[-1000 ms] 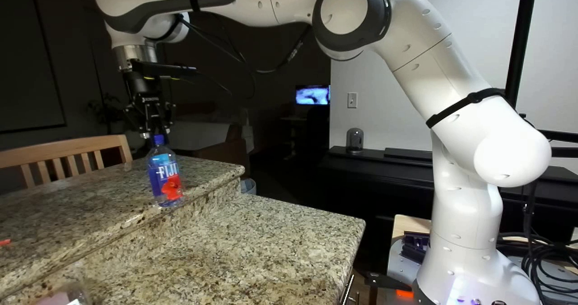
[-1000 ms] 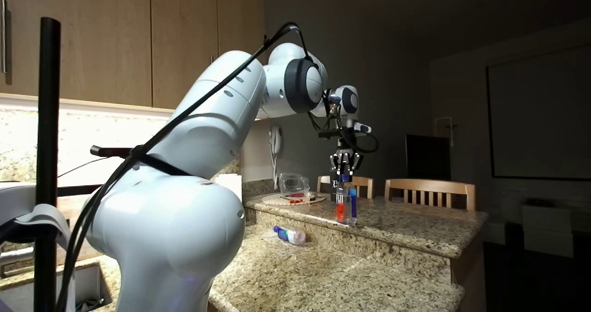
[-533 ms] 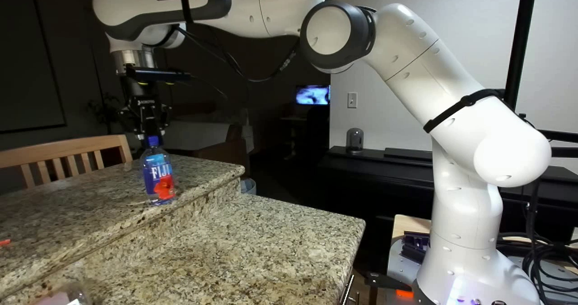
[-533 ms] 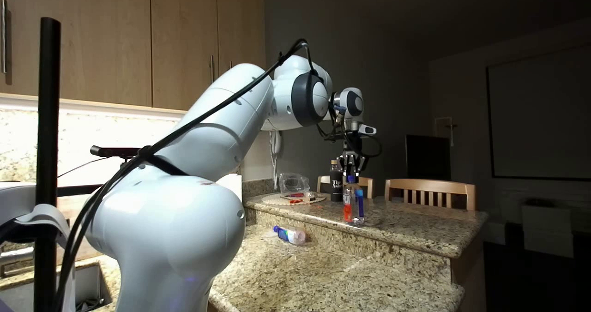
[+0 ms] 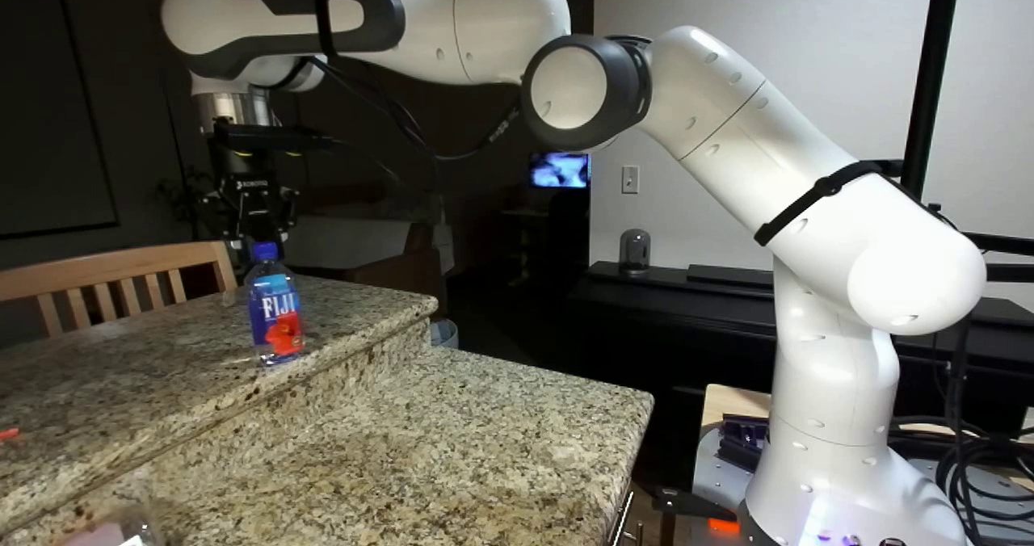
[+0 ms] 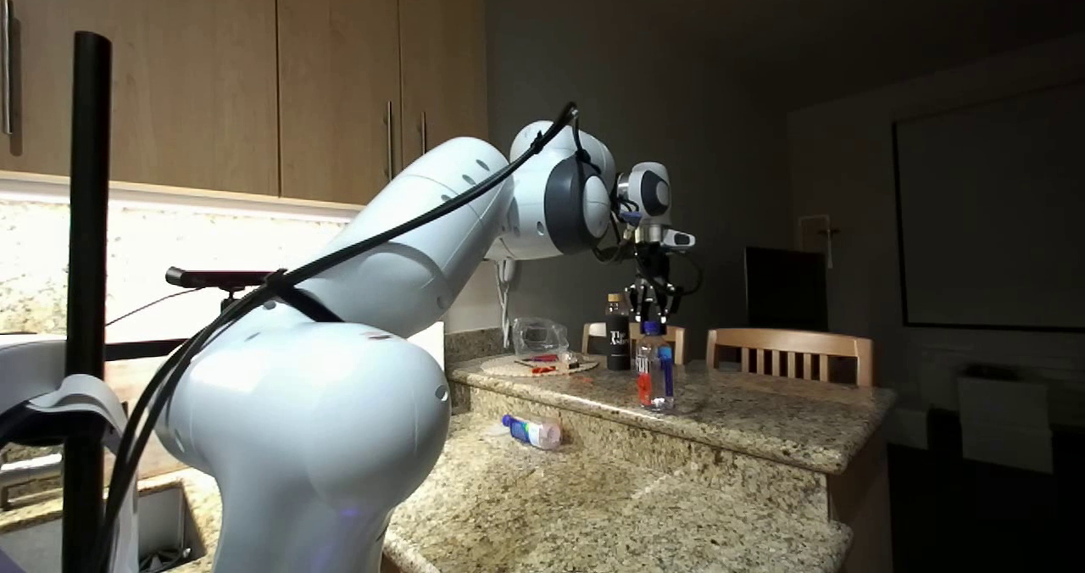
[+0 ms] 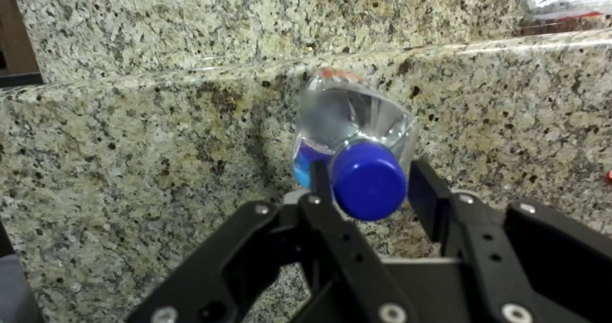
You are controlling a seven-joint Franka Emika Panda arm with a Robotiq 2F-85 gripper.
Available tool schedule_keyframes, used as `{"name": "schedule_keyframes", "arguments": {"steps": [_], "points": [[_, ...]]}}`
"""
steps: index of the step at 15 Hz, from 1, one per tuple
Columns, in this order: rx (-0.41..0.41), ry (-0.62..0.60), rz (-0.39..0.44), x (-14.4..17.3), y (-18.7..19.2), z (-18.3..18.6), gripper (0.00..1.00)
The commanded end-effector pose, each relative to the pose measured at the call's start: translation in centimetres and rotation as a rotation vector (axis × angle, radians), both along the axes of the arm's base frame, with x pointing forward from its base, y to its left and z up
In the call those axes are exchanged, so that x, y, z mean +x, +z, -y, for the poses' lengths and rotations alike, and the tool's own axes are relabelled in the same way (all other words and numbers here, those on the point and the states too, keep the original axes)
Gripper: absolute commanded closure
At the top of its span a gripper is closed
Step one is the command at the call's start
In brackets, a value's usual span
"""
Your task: Pick the blue bottle and put it a step up on the counter
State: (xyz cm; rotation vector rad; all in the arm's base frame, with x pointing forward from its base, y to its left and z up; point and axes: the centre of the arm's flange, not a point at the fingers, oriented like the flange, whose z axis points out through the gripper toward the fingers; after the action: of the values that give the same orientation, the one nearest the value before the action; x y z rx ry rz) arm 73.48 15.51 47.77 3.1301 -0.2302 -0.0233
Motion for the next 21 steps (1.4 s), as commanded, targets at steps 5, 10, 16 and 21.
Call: {"name": "schedule_keyframes", "arguments": {"steps": [5,10,16,21], "points": [[0.004,-0.057,-0.006,1.7,1.1,-0.2,0.00],[0.010,-0.084,-0.028,-0.5,3.4,0.2,0.00],[0.036,-0.039,-0.108,-5.7,6.1,1.3,0.00],[0.038,-0.040,-0.218,-9.7,6.5,2.6,0.00]]}}
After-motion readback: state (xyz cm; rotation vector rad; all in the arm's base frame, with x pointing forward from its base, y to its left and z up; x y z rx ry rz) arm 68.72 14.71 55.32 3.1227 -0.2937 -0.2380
